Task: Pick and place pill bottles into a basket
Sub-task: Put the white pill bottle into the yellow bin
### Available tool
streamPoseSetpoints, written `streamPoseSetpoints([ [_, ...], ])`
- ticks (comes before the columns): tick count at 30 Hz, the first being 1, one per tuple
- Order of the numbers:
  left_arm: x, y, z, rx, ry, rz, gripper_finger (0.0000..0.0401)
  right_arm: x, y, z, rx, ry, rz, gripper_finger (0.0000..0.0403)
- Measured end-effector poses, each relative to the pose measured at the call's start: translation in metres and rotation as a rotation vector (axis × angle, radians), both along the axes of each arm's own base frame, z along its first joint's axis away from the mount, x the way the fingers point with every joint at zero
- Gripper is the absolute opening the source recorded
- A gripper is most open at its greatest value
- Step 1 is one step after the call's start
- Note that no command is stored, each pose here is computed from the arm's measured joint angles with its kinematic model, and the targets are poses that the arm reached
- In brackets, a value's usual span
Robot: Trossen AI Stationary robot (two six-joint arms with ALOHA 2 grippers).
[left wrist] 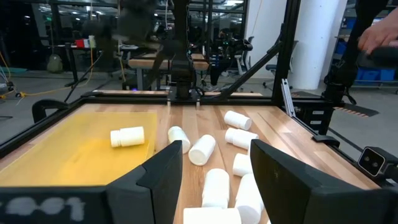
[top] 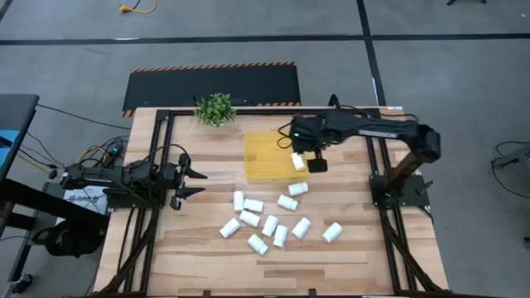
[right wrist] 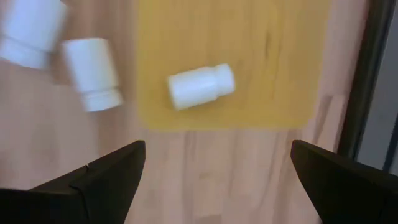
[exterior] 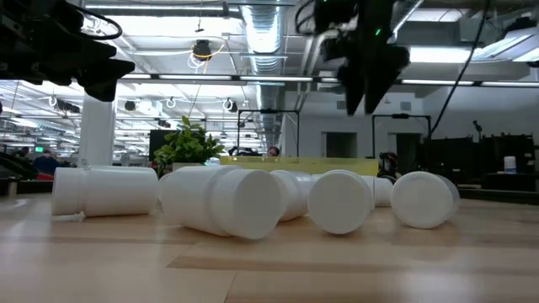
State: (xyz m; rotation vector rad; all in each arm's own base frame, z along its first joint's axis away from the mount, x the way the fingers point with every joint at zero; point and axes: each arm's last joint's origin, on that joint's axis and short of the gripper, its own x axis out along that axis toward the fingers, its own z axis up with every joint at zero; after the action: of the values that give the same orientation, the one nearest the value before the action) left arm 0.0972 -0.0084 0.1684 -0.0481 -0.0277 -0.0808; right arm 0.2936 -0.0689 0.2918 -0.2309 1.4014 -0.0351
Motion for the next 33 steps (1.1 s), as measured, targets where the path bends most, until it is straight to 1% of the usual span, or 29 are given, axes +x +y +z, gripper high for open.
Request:
streamPoseSetpoints([
  [2,0.0,0.0,0.0,0.0,0.0,0.0,0.0177,-0.011,0.011,0.013,0.035,-0.03,-0.063,0.0393],
  [7,0.0,0.0,0.0,0.0,0.0,0.0,0.0177,-0.029,0.044,0.029,0.1,-0.065,-0.307,0.0388],
  [13,0.0,0.0,0.0,0.0,0.0,-0.001,0.0177,-0.038,0.09,0.028,0.146,-0.013,-0.544,0.0384],
  [18,0.0,0.0,0.0,0.0,0.0,0.0,0.0177,-0.035,0.131,0.014,0.146,0.026,-0.693,0.0384],
  [23,0.0,0.0,0.0,0.0,0.0,0.0,0.0177,-0.032,0.172,-0.004,0.152,0.076,-0.788,0.0384],
  [26,0.0,0.0,0.0,0.0,0.001,-0.001,0.0177,-0.034,0.196,-0.012,0.173,0.077,-0.825,0.0384],
  [30,0.0,0.0,0.0,0.0,0.0,0.0,0.0177,-0.041,0.224,-0.016,0.219,0.068,-0.831,0.0384],
  [33,0.0,0.0,0.0,0.0,0.0,-0.001,0.0177,-0.052,0.238,-0.016,0.21,0.072,-0.823,0.0384],
])
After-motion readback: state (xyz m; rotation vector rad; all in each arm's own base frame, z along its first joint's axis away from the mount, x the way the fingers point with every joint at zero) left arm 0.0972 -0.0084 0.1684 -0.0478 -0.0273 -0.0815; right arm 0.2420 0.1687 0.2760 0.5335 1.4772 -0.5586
